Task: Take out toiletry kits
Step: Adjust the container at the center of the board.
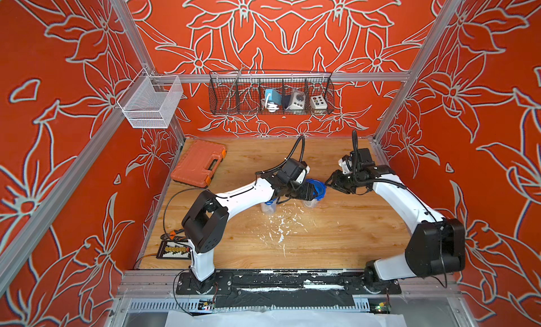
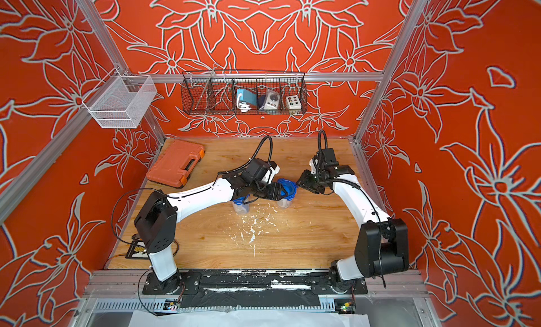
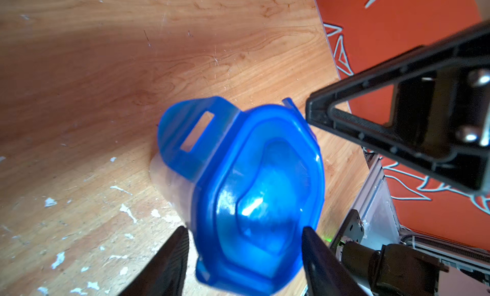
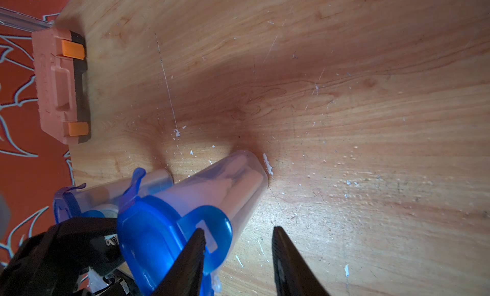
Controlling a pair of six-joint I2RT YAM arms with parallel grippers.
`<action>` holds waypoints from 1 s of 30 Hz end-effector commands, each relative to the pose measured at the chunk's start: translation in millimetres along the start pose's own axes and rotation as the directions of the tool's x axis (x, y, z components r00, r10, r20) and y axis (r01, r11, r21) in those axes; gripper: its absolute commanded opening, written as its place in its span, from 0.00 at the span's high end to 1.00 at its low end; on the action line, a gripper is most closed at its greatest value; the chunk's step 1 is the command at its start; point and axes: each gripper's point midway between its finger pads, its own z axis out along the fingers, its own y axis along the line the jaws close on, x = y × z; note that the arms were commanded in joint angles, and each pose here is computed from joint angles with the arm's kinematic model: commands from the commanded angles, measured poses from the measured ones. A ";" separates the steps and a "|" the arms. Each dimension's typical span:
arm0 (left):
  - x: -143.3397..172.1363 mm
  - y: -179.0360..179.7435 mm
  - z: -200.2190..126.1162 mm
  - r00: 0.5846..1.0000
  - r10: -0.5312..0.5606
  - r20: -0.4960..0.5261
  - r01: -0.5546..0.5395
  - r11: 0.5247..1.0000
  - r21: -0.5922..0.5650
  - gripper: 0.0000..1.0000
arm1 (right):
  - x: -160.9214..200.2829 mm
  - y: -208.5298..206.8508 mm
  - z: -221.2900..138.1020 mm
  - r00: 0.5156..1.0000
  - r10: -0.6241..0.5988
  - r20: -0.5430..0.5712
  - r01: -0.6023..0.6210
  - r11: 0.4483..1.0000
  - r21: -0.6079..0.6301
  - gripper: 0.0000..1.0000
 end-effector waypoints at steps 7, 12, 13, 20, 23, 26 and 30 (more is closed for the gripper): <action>-0.4 7.2 -16.9 1.000 -0.031 -0.006 0.030 0.999 -0.033 0.31 | -5.5 -4.1 -16.1 0.998 -0.067 0.012 0.066 0.995 0.072 0.55; -16.8 16.4 -31.0 0.998 -0.051 0.044 0.052 0.998 -0.033 0.29 | 3.4 -16.5 -22.5 0.998 -0.067 0.008 0.065 0.990 0.125 0.54; -20.1 15.9 -32.6 0.998 -0.047 0.049 0.049 0.998 -0.027 0.29 | 5.4 -18.3 -23.8 0.998 -0.066 0.006 0.065 0.989 0.133 0.54; -48.5 9.1 -33.9 0.996 -0.002 0.090 0.003 1.000 -0.017 0.28 | 21.9 -24.3 -22.8 0.999 -0.051 -0.006 0.051 0.990 0.128 0.53; -63.0 11.0 -27.4 0.994 0.030 0.101 -0.026 0.999 -0.039 0.28 | 27.5 -22.1 -17.7 0.999 -0.038 -0.024 0.040 0.994 0.099 0.53; -73.2 8.8 -18.8 0.994 0.062 0.093 -0.059 0.997 -0.042 0.30 | 30.8 -20.4 -11.6 0.999 -0.031 -0.038 0.034 0.996 0.085 0.53; -76.8 16.0 -7.9 0.994 0.090 0.068 -0.084 0.993 -0.077 0.33 | 25.5 -12.8 -6.1 0.999 -0.018 -0.041 0.020 0.999 0.044 0.53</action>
